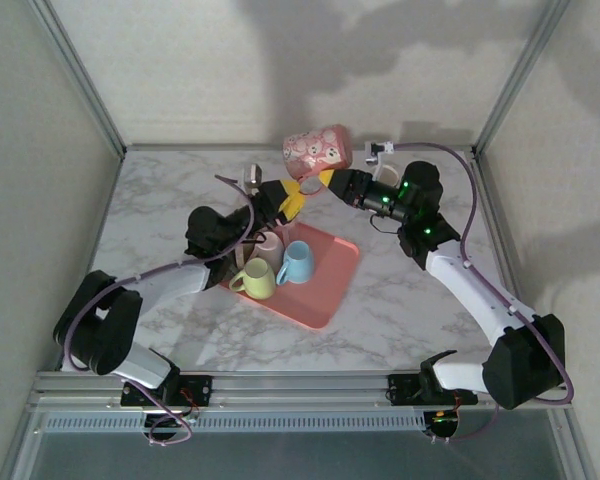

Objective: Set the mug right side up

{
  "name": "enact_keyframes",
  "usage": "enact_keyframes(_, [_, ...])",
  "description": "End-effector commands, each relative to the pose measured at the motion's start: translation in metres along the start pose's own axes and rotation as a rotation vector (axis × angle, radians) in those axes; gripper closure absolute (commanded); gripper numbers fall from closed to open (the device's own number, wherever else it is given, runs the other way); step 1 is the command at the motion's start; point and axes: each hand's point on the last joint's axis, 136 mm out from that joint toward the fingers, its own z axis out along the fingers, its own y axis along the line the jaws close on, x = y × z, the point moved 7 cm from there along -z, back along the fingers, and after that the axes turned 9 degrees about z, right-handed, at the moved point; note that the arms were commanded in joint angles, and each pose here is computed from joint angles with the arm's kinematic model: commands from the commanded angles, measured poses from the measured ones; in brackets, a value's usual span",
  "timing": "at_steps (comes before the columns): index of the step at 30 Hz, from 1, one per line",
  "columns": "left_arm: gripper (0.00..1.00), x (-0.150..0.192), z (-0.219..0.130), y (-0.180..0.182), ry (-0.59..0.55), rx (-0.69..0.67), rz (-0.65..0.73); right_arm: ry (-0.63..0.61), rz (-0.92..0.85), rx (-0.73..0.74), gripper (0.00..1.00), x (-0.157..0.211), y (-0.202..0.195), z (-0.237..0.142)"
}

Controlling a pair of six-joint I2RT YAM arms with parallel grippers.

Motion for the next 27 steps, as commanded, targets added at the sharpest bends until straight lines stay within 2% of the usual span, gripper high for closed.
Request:
enact_keyframes(1, [0.39,-0.002,0.01,-0.023,0.021,0.112,0.033,-0.033,-0.117,-0.149,1.0,-0.007,0.036,-0.002])
enact_keyframes(5, [0.45,-0.004,0.017,-0.024,0.028,0.135,0.034,-0.023,-0.106,-0.149,1.0,-0.004,0.033,-0.001])
enact_keyframes(12, [0.64,-0.007,0.021,-0.022,0.017,0.161,0.024,-0.013,-0.089,-0.15,1.0,-0.002,0.03,0.002])
enact_keyframes(21, [0.99,-0.008,0.02,-0.025,0.007,0.19,0.058,-0.028,-0.075,-0.118,1.0,-0.002,0.025,0.002])
enact_keyframes(22, [1.0,-0.008,0.02,-0.027,0.004,0.196,0.07,-0.029,-0.075,-0.109,0.97,-0.001,0.023,0.002])
enact_keyframes(26, [1.0,-0.01,0.021,-0.034,-0.004,0.212,0.148,-0.037,-0.084,-0.08,0.64,-0.001,0.023,-0.001])
enact_keyframes(27, [1.0,-0.011,0.021,-0.036,-0.008,0.21,0.167,-0.041,-0.085,-0.067,0.59,-0.001,0.023,-0.003])
